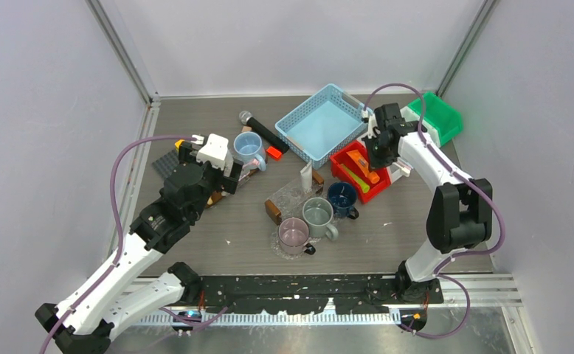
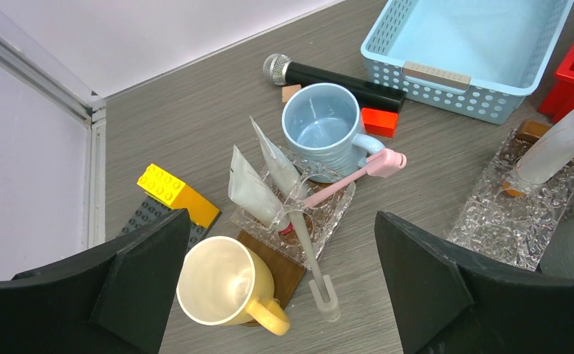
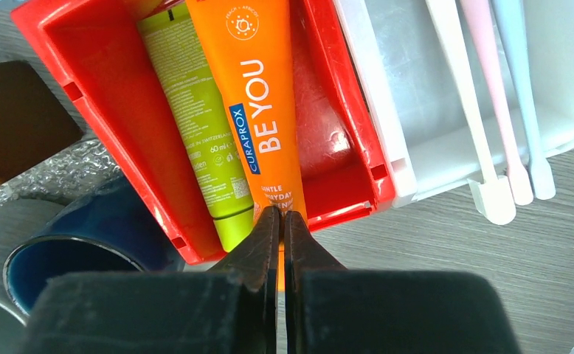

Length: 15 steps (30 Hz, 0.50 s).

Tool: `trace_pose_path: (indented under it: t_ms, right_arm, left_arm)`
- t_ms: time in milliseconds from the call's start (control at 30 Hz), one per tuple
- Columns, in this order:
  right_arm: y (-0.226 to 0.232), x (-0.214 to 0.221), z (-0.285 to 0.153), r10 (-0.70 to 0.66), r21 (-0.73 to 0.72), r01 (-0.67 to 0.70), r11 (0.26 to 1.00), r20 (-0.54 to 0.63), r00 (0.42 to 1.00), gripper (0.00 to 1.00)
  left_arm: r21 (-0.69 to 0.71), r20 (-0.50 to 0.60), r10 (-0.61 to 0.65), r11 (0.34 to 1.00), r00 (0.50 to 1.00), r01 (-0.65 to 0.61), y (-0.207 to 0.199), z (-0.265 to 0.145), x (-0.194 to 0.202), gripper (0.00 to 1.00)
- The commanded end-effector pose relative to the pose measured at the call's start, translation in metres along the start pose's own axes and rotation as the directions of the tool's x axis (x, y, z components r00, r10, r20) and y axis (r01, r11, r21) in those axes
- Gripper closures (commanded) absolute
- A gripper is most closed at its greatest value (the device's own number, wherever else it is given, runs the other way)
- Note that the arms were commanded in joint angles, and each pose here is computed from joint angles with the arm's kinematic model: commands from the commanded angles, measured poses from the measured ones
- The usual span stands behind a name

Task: Prepare toiletry sets of a toothbrush and toothpaste on the tray
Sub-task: Pick up the toothpaste from the storage box.

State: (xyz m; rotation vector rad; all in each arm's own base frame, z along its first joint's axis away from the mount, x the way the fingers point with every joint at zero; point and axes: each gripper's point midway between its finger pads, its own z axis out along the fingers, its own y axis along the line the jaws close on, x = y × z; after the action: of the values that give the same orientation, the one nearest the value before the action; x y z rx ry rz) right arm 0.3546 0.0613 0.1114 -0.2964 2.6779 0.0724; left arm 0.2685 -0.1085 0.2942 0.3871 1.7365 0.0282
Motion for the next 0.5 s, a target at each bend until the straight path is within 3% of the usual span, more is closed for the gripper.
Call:
trace_pose_path:
  t_ms: [0, 233, 467]
  right_arm:
    - [-0.006, -0.002, 0.011, 0.004, 0.040, -0.004, 0.999, 0.002, 1.000, 0.93]
    - [-0.012, 0.016, 0.038, -0.008, 0.091, 0.014, 0.996, -0.076, 0.997, 0.64]
    - [-0.014, 0.023, 0.052, -0.028, 0.117, 0.041, 0.992, -0.107, 0.994, 0.53]
  left_arm:
    - [-0.004, 0.059, -0.033, 0.999, 0.998, 0.033, 0.003, -0.001, -0.016, 0.00]
    - [0.000, 0.053, -0.031, 1.000, 0.998, 0.031, 0.001, 0.001, -0.014, 0.00]
    - [-0.002, 0.049, -0.028, 1.000, 0.998, 0.028, 0.001, 0.002, -0.013, 0.00]
